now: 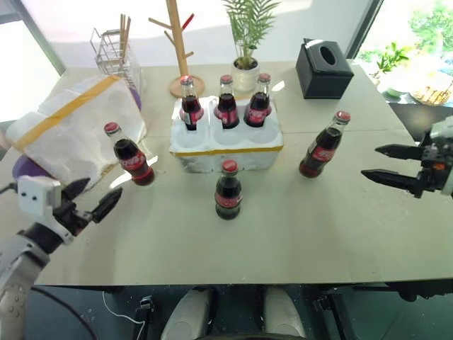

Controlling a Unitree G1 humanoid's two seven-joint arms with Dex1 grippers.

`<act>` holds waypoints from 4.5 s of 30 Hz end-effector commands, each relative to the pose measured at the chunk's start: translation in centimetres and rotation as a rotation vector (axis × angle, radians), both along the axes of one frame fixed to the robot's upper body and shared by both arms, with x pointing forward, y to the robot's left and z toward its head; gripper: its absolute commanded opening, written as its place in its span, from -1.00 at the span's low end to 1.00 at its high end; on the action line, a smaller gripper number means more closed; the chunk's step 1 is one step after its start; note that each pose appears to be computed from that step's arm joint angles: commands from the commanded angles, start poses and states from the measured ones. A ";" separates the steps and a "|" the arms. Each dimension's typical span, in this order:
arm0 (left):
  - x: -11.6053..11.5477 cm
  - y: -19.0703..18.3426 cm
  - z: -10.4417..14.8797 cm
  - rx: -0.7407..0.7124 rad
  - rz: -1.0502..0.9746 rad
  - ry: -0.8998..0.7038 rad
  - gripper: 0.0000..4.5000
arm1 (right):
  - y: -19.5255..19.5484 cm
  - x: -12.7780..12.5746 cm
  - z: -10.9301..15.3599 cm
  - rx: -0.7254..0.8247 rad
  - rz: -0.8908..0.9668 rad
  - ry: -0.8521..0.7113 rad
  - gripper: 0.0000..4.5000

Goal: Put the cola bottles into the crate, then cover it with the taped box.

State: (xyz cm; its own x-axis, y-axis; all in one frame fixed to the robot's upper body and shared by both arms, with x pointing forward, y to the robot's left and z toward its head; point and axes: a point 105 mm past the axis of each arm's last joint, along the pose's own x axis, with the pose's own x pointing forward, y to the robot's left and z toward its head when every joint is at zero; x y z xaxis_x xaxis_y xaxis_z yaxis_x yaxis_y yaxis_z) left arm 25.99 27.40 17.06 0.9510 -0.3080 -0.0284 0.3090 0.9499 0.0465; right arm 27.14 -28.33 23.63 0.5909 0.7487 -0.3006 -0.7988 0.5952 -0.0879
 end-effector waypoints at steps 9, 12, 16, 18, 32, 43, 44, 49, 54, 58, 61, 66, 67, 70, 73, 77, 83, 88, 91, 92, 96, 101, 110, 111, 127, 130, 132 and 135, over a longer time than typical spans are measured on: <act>5.8 -1.6 1.5 0.037 -0.043 -0.068 0.96 | 8.6 -6.0 5.4 0.128 0.320 -0.060 1.00; 6.8 -2.0 1.2 0.049 -0.051 -0.068 0.96 | 9.1 -6.0 5.5 0.148 0.311 -0.067 1.00; 8.1 -2.5 0.2 0.061 -0.062 -0.047 0.96 | 9.9 -6.1 5.7 0.164 0.326 -0.076 1.00; 8.9 -2.1 -0.9 0.077 -0.034 -0.016 0.96 | 10.4 -6.1 5.8 0.166 0.341 -0.081 1.00; 9.9 -3.2 -0.3 0.065 -0.112 -0.059 0.22 | 11.6 -5.7 5.5 0.160 0.342 -0.084 1.00; 5.8 -5.9 5.5 0.058 -0.409 -0.047 0.22 | 11.1 -4.8 4.9 0.160 0.283 -0.086 1.00; 5.5 -6.7 6.6 0.045 -0.463 -0.050 0.22 | 11.0 -4.6 4.8 0.157 0.271 -0.093 1.00; 6.5 -8.8 10.5 0.004 -0.569 -0.096 0.22 | 10.9 -4.3 4.3 0.153 0.257 -0.098 1.00; 10.3 -10.7 13.2 0.001 -0.568 -0.190 0.22 | 10.6 -4.0 4.0 0.160 0.227 -0.118 1.00; 12.9 -12.7 12.9 -0.002 -0.595 -0.201 0.22 | 10.5 -4.1 3.8 0.163 0.209 -0.129 1.00; 14.1 -14.0 11.9 -0.016 -0.625 -0.178 0.22 | 10.3 -4.3 3.6 0.166 0.192 -0.126 1.00; 14.2 -14.7 9.8 0.065 -0.675 -0.133 0.22 | 9.9 -4.2 2.8 0.158 0.155 -0.118 1.00; 14.1 -14.6 9.3 0.085 -0.675 -0.122 0.22 | 9.8 -4.1 2.7 0.160 0.151 -0.115 1.00; 14.1 -14.2 8.4 0.119 -0.671 -0.104 0.22 | 9.5 -3.7 2.1 0.164 0.134 -0.108 1.00; 14.6 -14.5 6.7 0.148 -0.642 -0.080 0.22 | 9.7 -3.1 1.9 0.169 0.124 -0.112 1.00; 15.3 -14.8 4.8 0.149 -0.599 -0.054 0.22 | 10.1 -2.4 1.7 0.168 0.123 -0.120 1.00; 16.0 -14.8 2.8 0.108 -0.541 -0.031 0.99 | 11.2 -1.6 1.2 0.154 0.135 -0.133 1.00; 14.9 -13.4 6.1 0.087 -0.546 -0.117 0.99 | 12.0 -1.2 -0.4 0.116 0.153 -0.107 1.00; 12.9 -12.2 9.9 0.051 -0.595 -0.179 0.99 | 12.4 -1.2 -1.5 0.148 0.170 -0.040 1.00; 12.0 -11.9 10.9 0.045 -0.612 -0.190 0.99 | 12.6 -1.2 -1.7 0.147 0.179 -0.037 1.00; 6.8 -10.5 13.5 0.066 -0.742 -0.156 0.99 | 13.8 -1.0 -3.6 0.091 0.218 -0.047 1.00; 2.0 -9.8 10.2 0.175 -0.837 0.009 0.99 | 15.6 -0.3 -4.5 0.125 0.277 -0.044 1.00; -0.6 -11.2 5.5 0.235 -0.864 0.111 0.99 | 20.5 1.3 -6.5 0.153 0.403 -0.016 1.00; -0.7 -11.4 5.3 0.234 -0.866 0.112 0.99 | 21.1 1.5 -6.8 0.151 0.410 -0.013 1.00; -0.8 -11.8 4.6 0.236 -0.891 0.123 1.00 | 25.5 2.9 -8.7 0.201 0.437 0.033 0.76; -0.8 -11.9 4.6 0.235 -0.888 0.118 1.00 | 24.7 2.4 -6.5 0.248 0.452 0.003 0.27; -0.7 -11.8 4.6 0.230 -0.879 0.114 1.00 | 24.1 2.1 -4.8 0.283 0.463 -0.009 0.27; -0.3 -11.6 5.4 0.194 -0.855 0.085 1.00 | 22.9 1.5 -0.9 0.328 0.504 -0.047 0.27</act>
